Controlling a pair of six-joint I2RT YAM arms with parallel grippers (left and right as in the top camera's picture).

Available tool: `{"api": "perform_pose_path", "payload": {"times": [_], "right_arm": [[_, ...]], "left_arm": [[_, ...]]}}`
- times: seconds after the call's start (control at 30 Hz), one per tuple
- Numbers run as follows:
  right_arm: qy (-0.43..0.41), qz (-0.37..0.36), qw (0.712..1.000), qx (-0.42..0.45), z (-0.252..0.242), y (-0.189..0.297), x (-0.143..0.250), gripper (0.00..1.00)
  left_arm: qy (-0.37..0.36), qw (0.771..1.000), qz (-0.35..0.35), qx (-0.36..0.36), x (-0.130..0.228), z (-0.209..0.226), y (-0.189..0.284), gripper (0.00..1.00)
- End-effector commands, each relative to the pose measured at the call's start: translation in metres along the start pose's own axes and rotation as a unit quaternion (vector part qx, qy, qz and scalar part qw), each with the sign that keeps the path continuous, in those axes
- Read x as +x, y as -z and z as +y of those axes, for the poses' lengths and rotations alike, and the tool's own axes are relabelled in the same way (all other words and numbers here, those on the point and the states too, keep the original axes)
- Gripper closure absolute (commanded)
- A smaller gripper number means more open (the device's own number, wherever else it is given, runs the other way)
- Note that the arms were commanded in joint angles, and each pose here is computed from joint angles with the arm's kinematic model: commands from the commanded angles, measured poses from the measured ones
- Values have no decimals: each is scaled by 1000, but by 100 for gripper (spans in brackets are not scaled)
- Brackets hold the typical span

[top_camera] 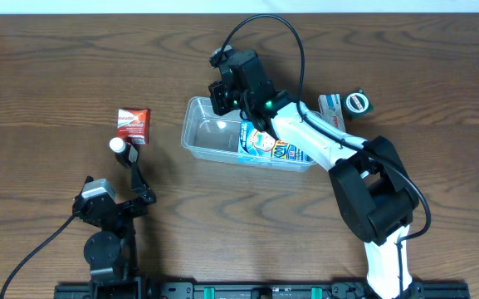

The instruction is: Pack container

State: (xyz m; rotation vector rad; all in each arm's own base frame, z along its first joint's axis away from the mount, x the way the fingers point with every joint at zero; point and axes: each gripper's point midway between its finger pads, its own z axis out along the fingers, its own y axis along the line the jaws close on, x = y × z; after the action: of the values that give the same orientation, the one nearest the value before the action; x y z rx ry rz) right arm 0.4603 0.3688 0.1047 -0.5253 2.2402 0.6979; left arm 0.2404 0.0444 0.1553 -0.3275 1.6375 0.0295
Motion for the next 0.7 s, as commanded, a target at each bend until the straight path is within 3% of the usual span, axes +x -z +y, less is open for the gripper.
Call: {"api": "perform_pose_path", "payload": {"times": [0.0,0.67], "right_arm": [[-3,5,1000,-27,17,2,0,99],[-8,34,998,-54,26,6,11,99]], "left_arm": [[-12,1000,25,-9,17,4,-1,2],[-12,1000,24,-9,17,4,-1,2]]}}
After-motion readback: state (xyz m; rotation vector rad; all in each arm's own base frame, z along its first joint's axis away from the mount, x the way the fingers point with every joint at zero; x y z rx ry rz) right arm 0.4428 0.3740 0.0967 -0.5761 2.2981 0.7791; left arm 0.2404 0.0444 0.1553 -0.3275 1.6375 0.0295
